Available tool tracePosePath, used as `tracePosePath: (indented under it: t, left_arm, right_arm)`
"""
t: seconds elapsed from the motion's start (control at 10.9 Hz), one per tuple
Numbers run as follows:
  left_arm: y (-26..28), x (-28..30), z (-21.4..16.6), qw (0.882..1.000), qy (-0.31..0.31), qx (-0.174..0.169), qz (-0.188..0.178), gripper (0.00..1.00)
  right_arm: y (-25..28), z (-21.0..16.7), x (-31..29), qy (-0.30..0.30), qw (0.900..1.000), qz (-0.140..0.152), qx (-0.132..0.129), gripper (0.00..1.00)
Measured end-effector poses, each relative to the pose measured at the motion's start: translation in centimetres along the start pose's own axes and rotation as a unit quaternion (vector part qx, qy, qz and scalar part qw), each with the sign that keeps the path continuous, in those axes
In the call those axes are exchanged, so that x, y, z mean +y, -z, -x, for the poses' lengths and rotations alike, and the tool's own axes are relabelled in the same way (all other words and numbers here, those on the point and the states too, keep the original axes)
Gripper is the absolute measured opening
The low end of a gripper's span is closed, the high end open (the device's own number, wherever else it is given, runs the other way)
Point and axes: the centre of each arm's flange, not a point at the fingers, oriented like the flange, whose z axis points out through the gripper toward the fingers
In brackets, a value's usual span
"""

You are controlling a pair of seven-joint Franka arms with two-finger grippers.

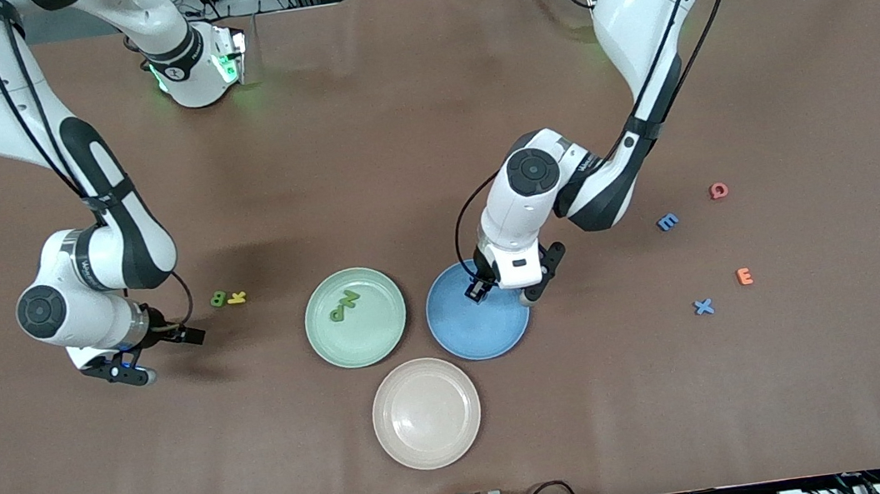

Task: Sort letters by color into matching plates
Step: 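Move the right gripper to the green U while the left gripper reaches the blue X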

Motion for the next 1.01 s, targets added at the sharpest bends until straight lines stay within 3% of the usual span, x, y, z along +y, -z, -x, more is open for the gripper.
tracePosePath:
  t: [0.18, 0.37, 0.46, 1.01]
  left_arm:
    - [0.1, 0.0, -0.9, 1.0, -0.025, 0.005, 0.001, 0.7]
    - [-0.3, -0.7, -3.4, 0.996, -0.077, 0.013, -0.031, 0.95]
    - [-0.3, -1.3, -5.2, 0.992, -0.111, 0.014, -0.052, 1.0]
    - [0.9, -6.9, -17.8, 0.973, -0.203, 0.011, -0.107, 1.0]
  right_arm:
    - [-0.2, 0.3, 1.4, 0.003, 1.0, 0.002, -0.005, 1.0]
    - [-0.3, 0.6, 2.5, 0.008, 1.0, 0.002, -0.005, 1.0]
    - [-0.5, 0.8, 3.1, 0.009, 1.0, 0.002, -0.003, 1.0]
    - [-2.0, 1.6, 4.7, 0.013, 1.0, 0.003, 0.008, 1.0]
